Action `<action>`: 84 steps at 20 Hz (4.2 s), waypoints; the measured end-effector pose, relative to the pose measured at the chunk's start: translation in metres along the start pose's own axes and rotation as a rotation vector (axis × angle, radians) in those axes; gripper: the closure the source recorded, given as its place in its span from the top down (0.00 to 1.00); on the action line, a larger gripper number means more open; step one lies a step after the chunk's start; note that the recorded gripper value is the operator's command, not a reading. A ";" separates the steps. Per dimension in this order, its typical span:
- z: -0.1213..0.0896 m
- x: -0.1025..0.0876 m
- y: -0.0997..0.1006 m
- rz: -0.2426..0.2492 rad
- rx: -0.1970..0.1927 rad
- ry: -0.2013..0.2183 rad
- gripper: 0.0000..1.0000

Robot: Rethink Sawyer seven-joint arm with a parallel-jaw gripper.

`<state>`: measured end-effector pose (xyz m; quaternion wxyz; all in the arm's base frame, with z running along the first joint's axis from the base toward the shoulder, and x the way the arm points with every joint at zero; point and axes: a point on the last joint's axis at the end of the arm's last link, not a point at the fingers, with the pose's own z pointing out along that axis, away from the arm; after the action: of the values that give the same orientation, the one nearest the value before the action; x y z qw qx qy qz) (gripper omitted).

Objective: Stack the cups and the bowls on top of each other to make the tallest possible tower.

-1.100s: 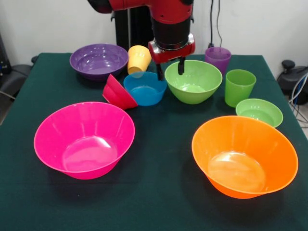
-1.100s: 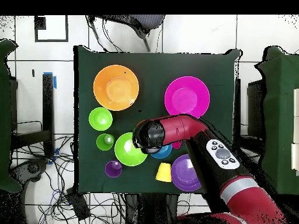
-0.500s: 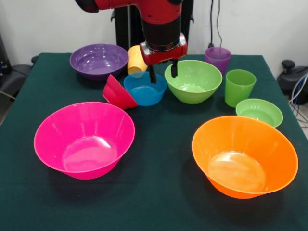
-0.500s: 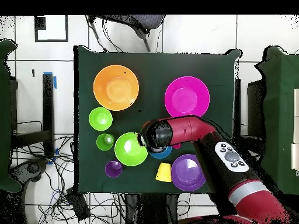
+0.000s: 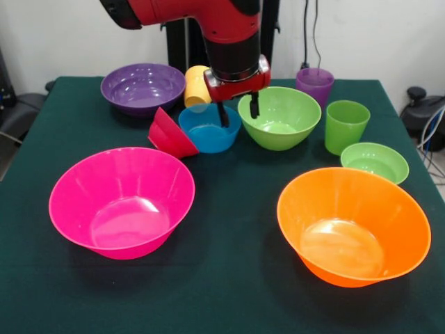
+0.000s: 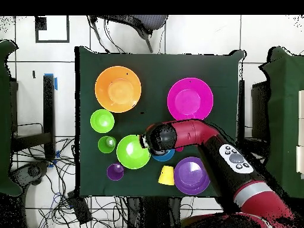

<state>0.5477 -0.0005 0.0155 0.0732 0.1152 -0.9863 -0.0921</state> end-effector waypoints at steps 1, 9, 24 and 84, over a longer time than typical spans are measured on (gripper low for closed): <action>0.001 0.000 0.000 0.001 -0.003 -0.002 1.00; 0.006 -0.003 0.007 0.013 -0.034 -0.011 1.00; 0.031 0.005 0.024 0.005 -0.071 0.035 1.00; 0.036 0.021 -0.010 0.016 -0.013 0.005 0.00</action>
<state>0.5241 -0.0087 -0.0184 0.0769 0.1072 -0.9864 -0.0975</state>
